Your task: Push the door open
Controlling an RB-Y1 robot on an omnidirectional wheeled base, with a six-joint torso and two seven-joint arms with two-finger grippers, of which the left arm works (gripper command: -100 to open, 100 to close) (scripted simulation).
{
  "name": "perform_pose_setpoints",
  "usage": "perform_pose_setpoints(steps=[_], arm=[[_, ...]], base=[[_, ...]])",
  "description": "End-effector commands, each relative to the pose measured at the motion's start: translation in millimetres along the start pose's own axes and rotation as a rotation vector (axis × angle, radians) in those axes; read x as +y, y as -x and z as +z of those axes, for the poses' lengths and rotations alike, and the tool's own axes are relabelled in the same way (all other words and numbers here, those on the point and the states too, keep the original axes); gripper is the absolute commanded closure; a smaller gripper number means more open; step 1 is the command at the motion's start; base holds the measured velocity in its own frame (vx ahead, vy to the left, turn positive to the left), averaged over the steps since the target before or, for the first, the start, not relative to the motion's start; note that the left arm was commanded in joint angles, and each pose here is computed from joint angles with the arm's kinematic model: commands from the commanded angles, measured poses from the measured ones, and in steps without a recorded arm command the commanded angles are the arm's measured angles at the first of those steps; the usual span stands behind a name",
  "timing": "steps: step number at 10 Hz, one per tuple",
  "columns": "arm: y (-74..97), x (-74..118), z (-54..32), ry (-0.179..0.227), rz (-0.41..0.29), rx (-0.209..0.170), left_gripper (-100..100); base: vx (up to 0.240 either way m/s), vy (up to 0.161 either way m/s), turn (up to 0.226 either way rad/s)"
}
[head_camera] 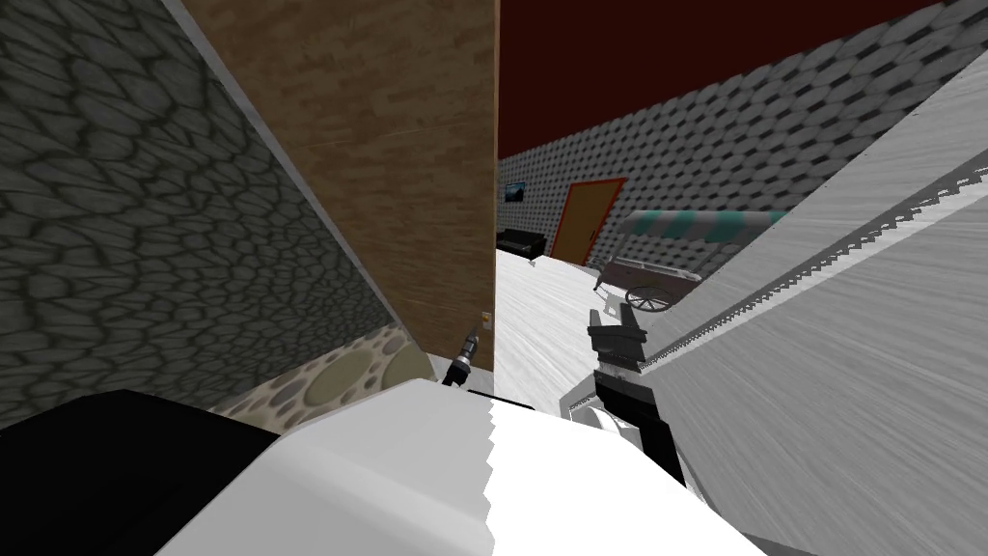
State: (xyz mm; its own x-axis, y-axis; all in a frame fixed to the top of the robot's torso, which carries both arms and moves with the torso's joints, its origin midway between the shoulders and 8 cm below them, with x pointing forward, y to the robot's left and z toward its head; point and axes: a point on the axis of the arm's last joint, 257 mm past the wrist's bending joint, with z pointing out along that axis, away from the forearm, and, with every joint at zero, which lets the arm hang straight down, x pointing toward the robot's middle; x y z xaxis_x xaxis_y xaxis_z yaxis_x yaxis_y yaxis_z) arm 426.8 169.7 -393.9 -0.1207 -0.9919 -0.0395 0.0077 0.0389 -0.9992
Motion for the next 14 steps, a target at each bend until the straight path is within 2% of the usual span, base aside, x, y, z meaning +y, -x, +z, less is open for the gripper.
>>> perform_pose_setpoints(steps=[1,5,6,7,12,14], arm=[[-0.6,-0.5,-0.2,-0.004,0.001,-0.003,-100],[-10.9,-2.9,0.7,-0.015,-0.018,-0.013,-100],[-8.4,-1.5,-0.6,-0.012,-0.014,-0.012,-100],[-8.4,-1.5,-0.6,-0.012,-0.014,-0.012,100],[-8.4,-1.5,-0.6,-0.012,-0.014,-0.012,100],[-0.5,1.5,-5.9,-0.004,0.007,-0.026,100]], base=[[0.242,-0.021,-0.019],[0.224,-0.016,-0.015],[0.066,-0.018,0.014],[-0.011,0.003,-0.01],[-0.011,0.003,-0.003],[0.155,-0.004,0.128]])
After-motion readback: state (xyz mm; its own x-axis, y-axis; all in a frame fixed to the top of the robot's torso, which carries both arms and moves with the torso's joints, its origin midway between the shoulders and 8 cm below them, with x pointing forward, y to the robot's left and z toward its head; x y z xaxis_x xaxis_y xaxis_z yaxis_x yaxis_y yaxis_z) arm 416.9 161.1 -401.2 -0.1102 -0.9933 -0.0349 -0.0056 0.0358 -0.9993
